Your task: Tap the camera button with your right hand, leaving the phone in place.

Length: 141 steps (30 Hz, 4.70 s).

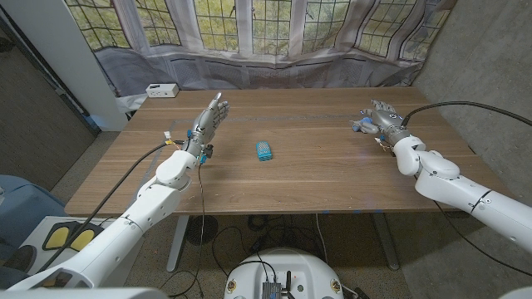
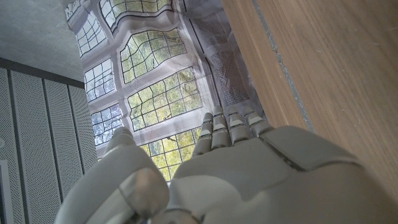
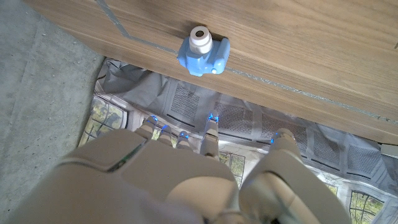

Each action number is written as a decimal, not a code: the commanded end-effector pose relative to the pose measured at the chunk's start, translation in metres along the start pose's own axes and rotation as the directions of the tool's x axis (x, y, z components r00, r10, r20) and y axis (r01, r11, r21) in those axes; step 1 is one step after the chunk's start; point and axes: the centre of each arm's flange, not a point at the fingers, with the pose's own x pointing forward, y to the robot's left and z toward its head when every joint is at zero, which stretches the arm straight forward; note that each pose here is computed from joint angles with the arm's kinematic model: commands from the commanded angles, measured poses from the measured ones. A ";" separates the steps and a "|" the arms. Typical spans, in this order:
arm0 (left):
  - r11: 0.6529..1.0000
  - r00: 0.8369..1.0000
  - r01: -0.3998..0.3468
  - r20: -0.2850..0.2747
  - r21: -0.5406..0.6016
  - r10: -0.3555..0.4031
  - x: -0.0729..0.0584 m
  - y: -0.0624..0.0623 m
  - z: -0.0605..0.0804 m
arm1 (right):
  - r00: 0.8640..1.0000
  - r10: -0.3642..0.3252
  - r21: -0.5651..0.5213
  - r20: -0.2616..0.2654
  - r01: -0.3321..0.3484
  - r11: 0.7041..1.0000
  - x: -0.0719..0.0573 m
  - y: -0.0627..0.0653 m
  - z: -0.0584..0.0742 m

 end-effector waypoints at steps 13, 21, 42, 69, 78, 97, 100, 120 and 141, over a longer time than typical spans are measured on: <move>1.000 1.000 -0.004 -0.002 -0.001 0.004 0.002 0.001 -0.001 | 0.999 0.030 0.014 -0.035 -0.030 0.999 0.010 0.016 -0.002; 1.000 1.000 -0.002 -0.005 -0.001 0.002 0.003 0.002 -0.002 | 0.998 0.041 0.011 -0.043 -0.040 0.999 0.011 0.020 -0.002; 1.000 1.000 0.004 -0.016 -0.001 -0.004 0.003 0.001 -0.004 | 0.996 0.067 0.008 -0.057 -0.067 0.998 0.020 0.030 -0.003; 1.000 1.000 0.004 -0.024 -0.004 -0.004 0.007 0.001 -0.006 | 0.995 0.082 0.003 -0.061 -0.082 0.997 0.024 0.032 -0.006; 1.000 1.000 0.008 -0.027 -0.005 -0.009 0.008 0.001 -0.007 | 0.995 0.076 0.009 -0.071 -0.076 0.997 0.021 0.032 -0.010; 1.000 0.999 0.013 -0.031 -0.005 -0.013 0.007 -0.001 -0.008 | 0.994 0.076 0.021 -0.073 -0.074 0.997 0.019 0.035 -0.011; 1.000 1.000 0.010 -0.030 -0.006 -0.010 0.006 0.000 -0.008 | 0.994 0.078 0.023 -0.072 -0.077 0.997 0.019 0.035 -0.011; 1.000 0.999 0.005 -0.032 -0.008 -0.005 0.005 -0.002 -0.010 | 0.992 0.102 0.052 -0.071 -0.098 0.994 0.021 0.039 -0.017; 1.000 0.999 0.009 -0.031 -0.007 -0.009 0.007 -0.005 -0.009 | 0.992 0.102 0.045 -0.079 -0.099 0.994 0.022 0.037 -0.019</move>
